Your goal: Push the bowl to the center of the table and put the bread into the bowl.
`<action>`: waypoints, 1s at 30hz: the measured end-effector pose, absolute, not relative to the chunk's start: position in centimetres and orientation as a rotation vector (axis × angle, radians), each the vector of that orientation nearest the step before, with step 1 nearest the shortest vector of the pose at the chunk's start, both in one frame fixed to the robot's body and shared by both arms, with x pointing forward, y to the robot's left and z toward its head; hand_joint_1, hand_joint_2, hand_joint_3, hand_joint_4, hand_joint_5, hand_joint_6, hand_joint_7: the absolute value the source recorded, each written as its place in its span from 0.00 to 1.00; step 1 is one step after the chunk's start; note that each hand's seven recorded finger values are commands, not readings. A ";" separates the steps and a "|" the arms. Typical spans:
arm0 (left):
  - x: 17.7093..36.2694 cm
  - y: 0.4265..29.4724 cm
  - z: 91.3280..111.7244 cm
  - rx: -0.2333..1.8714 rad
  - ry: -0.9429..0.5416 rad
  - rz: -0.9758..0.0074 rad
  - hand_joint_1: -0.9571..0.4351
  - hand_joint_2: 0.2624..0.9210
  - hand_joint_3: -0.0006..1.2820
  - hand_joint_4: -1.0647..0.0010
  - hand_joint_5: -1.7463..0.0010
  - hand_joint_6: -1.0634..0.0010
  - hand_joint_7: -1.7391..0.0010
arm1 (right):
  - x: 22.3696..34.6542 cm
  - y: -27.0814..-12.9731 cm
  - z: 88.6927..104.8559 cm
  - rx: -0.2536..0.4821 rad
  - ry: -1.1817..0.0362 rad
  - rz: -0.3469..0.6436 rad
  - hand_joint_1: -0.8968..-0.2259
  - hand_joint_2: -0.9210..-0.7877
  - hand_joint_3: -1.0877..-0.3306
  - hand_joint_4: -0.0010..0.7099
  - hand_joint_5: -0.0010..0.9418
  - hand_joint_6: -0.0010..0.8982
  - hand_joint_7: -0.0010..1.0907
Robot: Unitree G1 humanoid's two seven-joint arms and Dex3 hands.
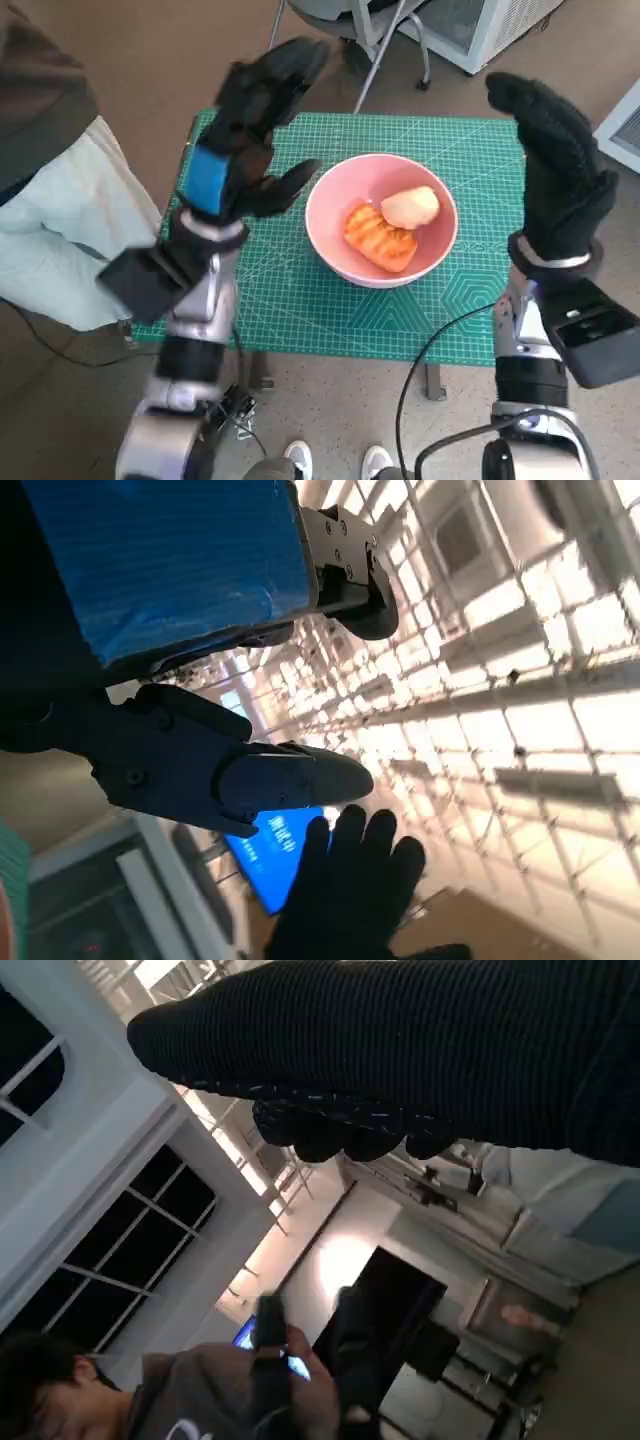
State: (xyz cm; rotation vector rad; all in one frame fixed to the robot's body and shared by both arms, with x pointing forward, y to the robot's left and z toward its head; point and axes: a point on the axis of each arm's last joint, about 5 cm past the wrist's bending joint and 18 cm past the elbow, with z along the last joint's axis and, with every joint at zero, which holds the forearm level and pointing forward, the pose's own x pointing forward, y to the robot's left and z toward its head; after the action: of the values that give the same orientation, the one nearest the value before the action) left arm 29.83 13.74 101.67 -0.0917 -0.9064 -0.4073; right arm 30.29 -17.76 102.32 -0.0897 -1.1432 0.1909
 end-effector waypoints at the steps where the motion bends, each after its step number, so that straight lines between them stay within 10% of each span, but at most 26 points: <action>1: 29.7 13.8 101.5 -0.103 -0.899 -0.403 0.33 1.00 0.24 0.65 1.00 0.93 0.56 | 30.3 -17.8 102.4 -0.089 -1.143 0.190 0.58 0.00 0.44 0.49 0.00 0.00 0.72; 30: 29.0 14.9 100.4 -0.150 -0.856 -0.356 0.33 1.00 0.20 0.66 1.00 0.81 0.74 | 30.5 -17.1 102.8 -0.109 -1.117 0.205 0.53 0.00 0.47 0.48 0.00 0.02 0.72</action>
State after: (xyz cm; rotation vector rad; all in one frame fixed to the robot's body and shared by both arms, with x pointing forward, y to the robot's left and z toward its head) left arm 29.03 14.90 100.39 -0.1504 -0.8557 -0.3562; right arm 30.55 -17.06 102.84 -0.1095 -1.1174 0.2053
